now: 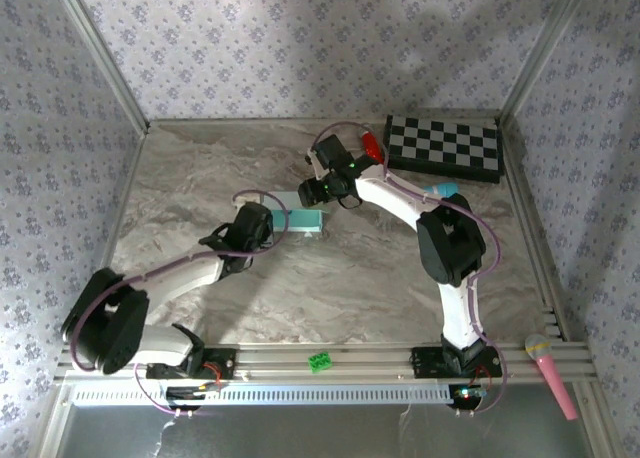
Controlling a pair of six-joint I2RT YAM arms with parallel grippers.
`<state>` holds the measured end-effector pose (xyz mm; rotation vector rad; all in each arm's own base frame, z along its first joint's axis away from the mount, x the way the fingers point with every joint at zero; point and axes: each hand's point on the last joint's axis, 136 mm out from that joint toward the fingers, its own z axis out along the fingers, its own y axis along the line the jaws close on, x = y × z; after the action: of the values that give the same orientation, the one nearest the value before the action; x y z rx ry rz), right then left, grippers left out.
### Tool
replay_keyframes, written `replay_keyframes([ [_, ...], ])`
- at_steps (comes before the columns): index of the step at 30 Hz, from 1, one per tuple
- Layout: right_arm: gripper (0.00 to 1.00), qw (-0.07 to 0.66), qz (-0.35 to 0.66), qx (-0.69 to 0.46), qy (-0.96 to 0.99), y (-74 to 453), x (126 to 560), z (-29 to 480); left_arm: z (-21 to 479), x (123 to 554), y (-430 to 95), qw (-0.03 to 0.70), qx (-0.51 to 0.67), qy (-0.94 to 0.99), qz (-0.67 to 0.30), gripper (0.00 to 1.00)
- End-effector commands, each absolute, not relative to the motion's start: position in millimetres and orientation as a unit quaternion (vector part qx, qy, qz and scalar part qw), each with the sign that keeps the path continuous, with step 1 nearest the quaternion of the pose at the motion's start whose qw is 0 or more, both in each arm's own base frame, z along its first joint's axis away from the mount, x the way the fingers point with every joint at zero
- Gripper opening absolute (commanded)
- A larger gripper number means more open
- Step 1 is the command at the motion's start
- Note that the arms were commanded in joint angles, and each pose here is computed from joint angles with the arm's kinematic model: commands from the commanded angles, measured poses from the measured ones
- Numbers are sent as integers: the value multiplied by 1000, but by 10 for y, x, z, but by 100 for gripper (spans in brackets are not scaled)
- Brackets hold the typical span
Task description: Fold the paper box
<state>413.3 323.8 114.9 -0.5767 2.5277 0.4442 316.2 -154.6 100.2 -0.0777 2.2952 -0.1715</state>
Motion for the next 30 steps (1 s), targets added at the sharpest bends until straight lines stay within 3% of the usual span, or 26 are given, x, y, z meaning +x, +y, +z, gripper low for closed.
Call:
replay_keyframes([
  [1,64,242,152,-224,932,3218,4122,1134,1197,2992,-1505,417,-23,904,-91,39],
  [7,64,239,152,-223,933,3214,4123,1102,1693,2805,-1386,476,-17,869,-132,54],
  [12,64,238,150,-222,934,3207,4136,1080,1855,2882,-1291,483,-33,867,-120,59],
  [22,64,235,141,-220,936,3184,4140,1011,1914,3622,-1311,396,-53,901,-169,64],
  [30,64,225,141,-216,940,3164,4105,913,1317,3972,-1439,285,-47,942,-170,67],
])
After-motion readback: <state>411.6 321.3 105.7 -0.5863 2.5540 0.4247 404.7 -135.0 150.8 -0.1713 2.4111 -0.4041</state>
